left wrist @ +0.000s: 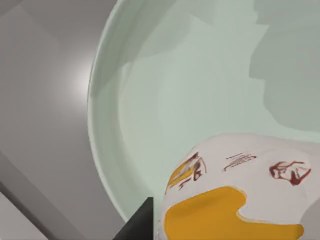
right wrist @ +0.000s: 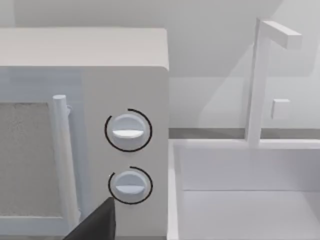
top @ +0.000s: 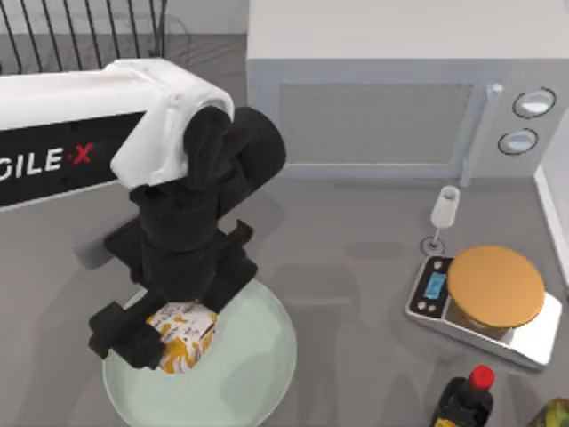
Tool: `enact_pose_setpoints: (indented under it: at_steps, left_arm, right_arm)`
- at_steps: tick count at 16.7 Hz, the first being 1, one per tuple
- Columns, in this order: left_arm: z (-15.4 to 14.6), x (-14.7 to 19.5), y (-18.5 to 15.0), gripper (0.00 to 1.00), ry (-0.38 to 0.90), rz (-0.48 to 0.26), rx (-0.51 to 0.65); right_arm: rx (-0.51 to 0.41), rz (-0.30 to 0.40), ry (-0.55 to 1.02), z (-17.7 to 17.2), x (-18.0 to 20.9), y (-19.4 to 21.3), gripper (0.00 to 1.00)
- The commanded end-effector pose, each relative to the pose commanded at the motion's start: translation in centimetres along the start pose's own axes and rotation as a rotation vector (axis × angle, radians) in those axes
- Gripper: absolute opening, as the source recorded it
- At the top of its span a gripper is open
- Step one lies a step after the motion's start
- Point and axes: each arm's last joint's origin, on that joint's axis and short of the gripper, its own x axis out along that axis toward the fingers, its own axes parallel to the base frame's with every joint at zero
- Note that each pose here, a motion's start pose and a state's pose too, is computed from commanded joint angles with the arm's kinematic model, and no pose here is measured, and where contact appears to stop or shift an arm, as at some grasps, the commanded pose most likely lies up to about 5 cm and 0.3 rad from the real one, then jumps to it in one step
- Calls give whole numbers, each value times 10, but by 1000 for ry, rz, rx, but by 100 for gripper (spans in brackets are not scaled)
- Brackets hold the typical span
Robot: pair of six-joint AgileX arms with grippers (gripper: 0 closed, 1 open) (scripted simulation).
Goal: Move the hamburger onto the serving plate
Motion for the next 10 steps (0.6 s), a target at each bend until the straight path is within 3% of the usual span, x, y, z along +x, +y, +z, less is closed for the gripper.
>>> enact_pose_setpoints:
  at_steps: [6, 10]
  left_arm:
    - [-5, -4, 1, 0, 8, -88, -478]
    - [-2, -9, 0, 0, 22, -137, -641]
  right_arm:
    - [0, 0, 0, 0, 0, 0, 100]
    - [0, 0, 0, 0, 0, 0, 100]
